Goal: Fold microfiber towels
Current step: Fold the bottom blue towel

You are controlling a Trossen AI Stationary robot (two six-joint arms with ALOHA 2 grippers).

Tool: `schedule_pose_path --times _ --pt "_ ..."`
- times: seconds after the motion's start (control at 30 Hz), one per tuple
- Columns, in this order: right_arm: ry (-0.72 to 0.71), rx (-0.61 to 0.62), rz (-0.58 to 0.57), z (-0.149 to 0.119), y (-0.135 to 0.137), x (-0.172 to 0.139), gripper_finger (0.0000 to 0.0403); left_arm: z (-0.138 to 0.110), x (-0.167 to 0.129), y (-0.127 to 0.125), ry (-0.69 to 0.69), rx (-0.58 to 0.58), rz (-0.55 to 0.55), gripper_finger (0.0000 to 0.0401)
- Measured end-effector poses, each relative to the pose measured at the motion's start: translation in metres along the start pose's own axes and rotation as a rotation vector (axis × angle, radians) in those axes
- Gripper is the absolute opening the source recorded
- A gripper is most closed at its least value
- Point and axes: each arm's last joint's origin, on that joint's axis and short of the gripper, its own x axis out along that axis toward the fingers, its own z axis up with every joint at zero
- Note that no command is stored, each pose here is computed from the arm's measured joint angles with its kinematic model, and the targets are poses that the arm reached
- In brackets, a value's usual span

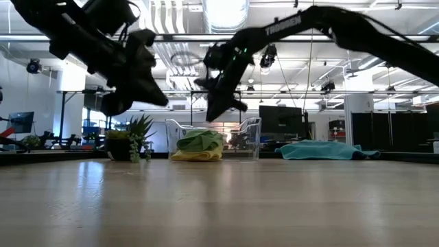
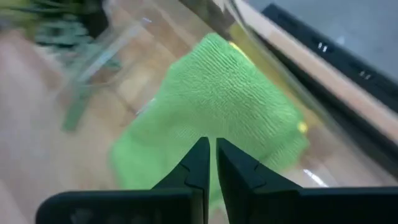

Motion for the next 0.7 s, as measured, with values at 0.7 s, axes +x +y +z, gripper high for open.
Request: schedule_pose_path --times 0.7 --pt "-0.029 -0.386 0.021 -0.095 0.120 -0.201 0.0022 -0.035 -0.141 -0.093 0.753 0.570 -0.181 0.0000"
